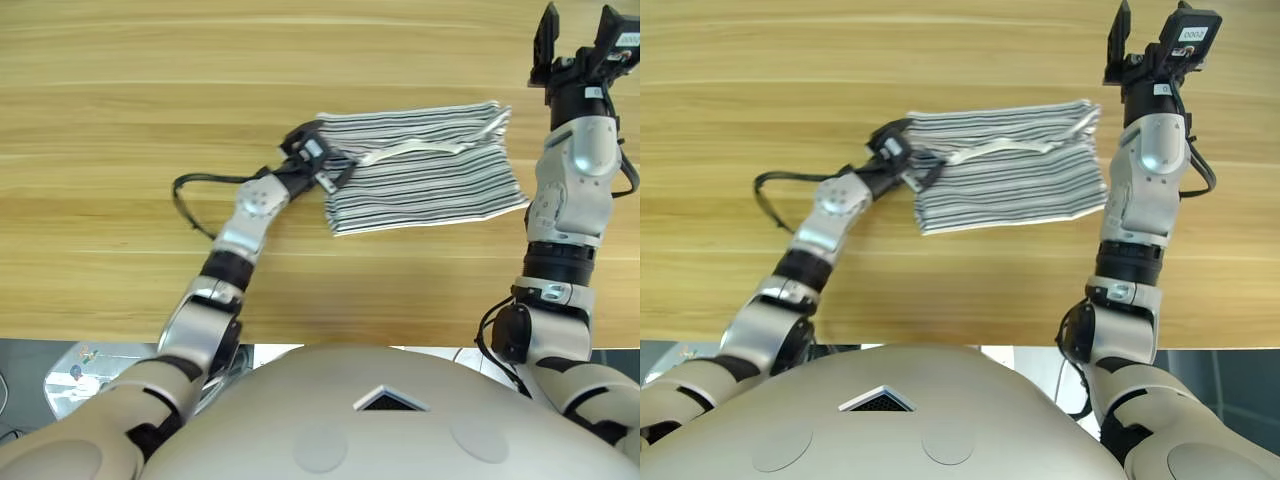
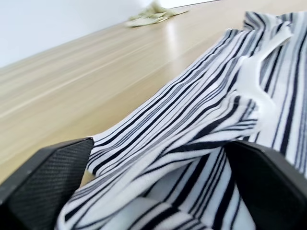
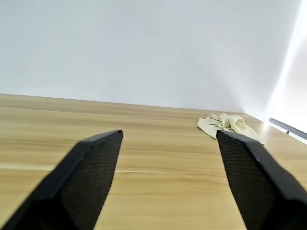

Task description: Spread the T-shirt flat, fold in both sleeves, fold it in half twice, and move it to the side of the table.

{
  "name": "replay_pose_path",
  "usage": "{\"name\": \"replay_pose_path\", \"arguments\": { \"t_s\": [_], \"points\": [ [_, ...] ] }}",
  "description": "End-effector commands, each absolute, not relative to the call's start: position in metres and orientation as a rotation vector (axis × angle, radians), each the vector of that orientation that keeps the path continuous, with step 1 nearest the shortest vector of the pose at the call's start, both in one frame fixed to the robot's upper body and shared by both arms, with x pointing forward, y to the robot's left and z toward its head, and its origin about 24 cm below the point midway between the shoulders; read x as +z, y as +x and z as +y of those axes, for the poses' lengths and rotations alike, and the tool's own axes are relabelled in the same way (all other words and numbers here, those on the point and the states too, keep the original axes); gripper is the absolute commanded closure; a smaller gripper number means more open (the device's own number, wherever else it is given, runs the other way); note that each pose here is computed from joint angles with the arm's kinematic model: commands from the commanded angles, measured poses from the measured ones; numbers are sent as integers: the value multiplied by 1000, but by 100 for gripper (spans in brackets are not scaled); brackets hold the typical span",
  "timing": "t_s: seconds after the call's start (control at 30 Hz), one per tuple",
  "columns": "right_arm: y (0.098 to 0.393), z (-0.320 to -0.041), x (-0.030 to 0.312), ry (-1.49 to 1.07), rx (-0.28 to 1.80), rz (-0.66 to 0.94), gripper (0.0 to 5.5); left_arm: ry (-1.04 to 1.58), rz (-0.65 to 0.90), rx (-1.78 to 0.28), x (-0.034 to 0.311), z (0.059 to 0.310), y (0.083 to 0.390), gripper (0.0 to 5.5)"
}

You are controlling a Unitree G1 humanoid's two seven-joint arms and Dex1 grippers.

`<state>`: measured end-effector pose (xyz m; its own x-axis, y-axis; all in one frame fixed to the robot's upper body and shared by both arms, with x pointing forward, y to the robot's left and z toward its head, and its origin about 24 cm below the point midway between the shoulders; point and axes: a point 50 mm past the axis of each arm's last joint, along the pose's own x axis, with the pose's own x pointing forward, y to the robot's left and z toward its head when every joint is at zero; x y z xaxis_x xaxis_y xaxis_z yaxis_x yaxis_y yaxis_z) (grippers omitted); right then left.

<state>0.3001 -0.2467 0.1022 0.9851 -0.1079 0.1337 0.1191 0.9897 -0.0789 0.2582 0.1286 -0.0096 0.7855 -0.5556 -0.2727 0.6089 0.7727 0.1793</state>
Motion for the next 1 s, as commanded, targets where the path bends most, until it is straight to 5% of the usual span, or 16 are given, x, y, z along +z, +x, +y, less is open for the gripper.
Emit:
{"name": "replay_pose_path", "arguments": {
  "t_s": [0.03,0.13,0.3,0.5,0.77,1.0],
  "points": [
    [287,-251,89,-49,-161,-73,189,288,446,-409,-24,190,195,50],
    [284,-248,86,-51,-154,-60,189,259,503,-415,-19,192,162,50],
    [272,-235,69,-151,-78,13,189,149,490,-652,0,145,118,50],
    [245,-225,69,-285,60,54,189,23,329,-747,27,92,135,50],
    [244,-230,66,-268,27,53,189,234,185,-567,25,87,177,50],
    [253,-212,58,-264,62,31,189,594,35,-713,15,87,194,50]
  ]
}}
